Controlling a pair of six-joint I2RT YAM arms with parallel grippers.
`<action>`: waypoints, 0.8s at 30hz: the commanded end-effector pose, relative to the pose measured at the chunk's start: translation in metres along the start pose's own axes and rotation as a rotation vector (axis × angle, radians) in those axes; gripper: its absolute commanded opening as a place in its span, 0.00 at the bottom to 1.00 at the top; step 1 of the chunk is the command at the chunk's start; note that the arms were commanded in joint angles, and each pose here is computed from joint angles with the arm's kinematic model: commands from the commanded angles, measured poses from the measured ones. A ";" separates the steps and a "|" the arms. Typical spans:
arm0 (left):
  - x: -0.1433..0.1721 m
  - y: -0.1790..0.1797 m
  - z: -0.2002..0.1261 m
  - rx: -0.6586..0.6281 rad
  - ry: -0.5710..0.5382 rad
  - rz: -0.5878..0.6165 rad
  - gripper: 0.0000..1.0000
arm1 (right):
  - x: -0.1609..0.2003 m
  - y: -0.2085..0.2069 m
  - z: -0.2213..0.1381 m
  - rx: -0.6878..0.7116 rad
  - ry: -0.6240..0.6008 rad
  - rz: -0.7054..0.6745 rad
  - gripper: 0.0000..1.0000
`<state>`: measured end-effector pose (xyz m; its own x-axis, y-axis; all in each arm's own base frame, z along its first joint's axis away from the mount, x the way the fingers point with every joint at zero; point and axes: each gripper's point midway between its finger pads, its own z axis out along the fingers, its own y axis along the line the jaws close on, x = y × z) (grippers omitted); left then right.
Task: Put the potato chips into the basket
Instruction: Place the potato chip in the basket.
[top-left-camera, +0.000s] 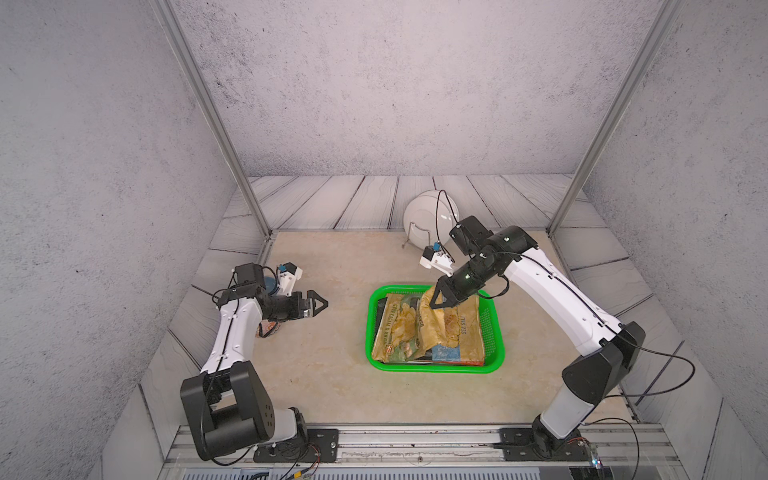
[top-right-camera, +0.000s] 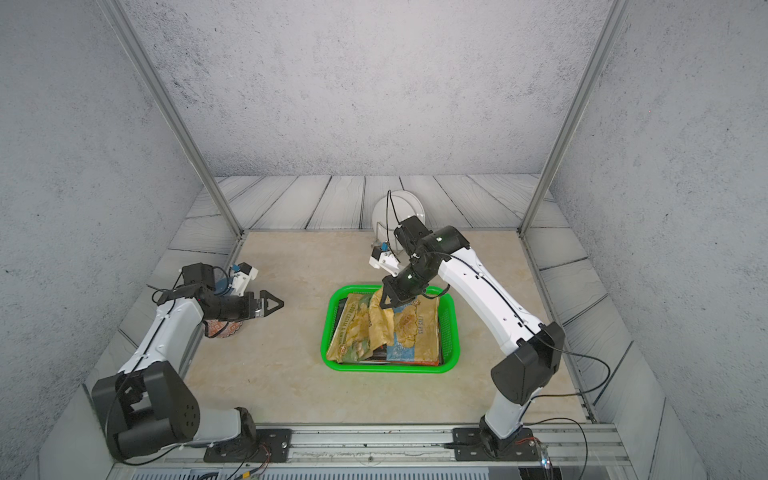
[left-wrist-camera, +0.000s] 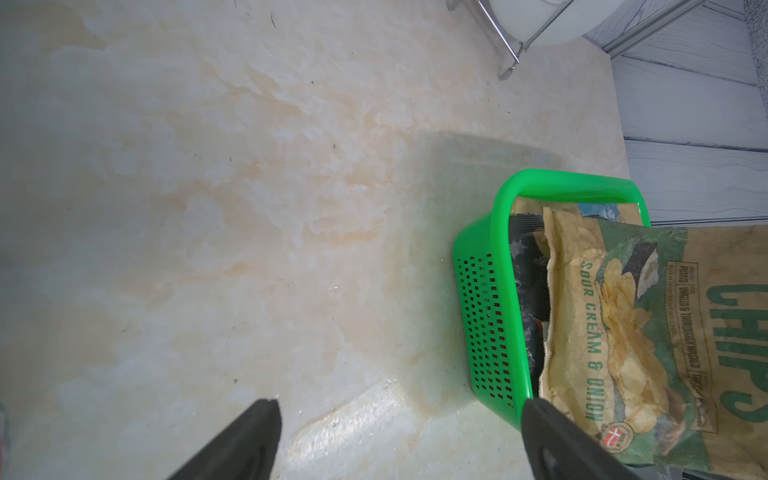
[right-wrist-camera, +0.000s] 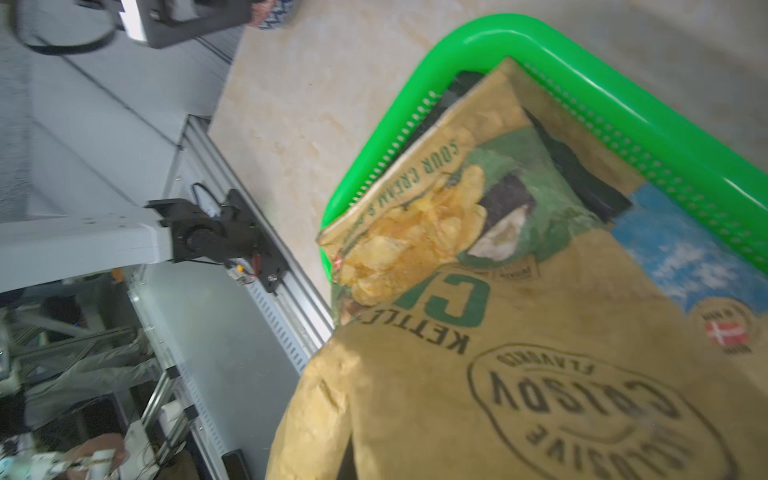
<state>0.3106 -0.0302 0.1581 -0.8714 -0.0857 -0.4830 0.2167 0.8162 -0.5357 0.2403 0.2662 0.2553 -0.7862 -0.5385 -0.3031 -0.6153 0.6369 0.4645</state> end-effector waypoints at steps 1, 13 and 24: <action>-0.002 -0.001 -0.003 0.015 -0.003 -0.006 0.97 | 0.008 -0.039 -0.017 0.233 -0.060 0.035 0.05; -0.003 -0.008 -0.008 0.025 -0.016 0.019 0.96 | 0.045 -0.121 -0.083 0.756 -0.209 0.236 0.43; -0.005 -0.078 -0.012 0.072 0.019 0.370 0.86 | 0.035 -0.058 -0.054 0.294 -0.485 0.234 0.51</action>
<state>0.3046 -0.0644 0.1914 -0.8021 0.0802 -0.5918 0.4156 0.7865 -0.4568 0.2506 0.1493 0.2652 -0.7849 -0.1648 -0.5973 -0.3250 0.9302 0.1704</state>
